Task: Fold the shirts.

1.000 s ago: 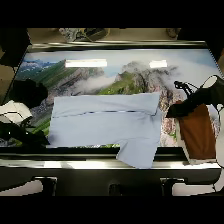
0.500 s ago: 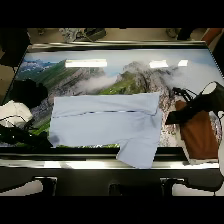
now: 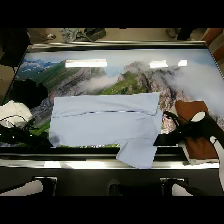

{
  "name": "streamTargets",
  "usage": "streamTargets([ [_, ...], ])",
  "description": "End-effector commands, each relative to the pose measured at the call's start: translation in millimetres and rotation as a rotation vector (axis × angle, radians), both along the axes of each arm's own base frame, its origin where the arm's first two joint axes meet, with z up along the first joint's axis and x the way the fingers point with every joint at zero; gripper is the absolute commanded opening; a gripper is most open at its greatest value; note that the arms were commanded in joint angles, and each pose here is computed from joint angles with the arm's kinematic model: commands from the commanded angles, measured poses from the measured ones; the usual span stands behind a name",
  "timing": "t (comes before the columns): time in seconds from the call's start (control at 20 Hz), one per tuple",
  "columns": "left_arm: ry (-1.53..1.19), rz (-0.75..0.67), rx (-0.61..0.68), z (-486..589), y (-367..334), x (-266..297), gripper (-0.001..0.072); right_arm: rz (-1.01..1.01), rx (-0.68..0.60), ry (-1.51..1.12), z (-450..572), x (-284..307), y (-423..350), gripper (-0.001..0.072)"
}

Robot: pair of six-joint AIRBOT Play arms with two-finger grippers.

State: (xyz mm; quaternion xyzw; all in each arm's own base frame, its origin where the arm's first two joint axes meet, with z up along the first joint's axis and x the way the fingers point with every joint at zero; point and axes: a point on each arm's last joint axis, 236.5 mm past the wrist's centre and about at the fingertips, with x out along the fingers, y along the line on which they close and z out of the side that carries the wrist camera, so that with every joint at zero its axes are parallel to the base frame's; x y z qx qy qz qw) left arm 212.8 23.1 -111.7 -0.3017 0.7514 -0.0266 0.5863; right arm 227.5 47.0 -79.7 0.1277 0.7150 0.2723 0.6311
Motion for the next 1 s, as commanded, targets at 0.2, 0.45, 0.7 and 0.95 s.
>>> streamTargets([
  [0.2,-0.072,0.018,0.032,-4,7,17,0.0039,-0.110,0.012,0.018,-33,-18,15,0.0412],
  [0.45,-0.181,-0.019,0.056,18,16,42,0.0037,-0.036,0.038,-0.078,-8,2,13,0.0043],
  [0.7,-0.406,0.047,0.112,92,29,112,0.0033,-0.048,0.007,-0.360,72,90,9,0.0041],
  [0.95,-0.500,0.081,0.154,126,48,194,0.0033,-0.170,-0.064,-0.571,109,212,-11,0.0041],
])
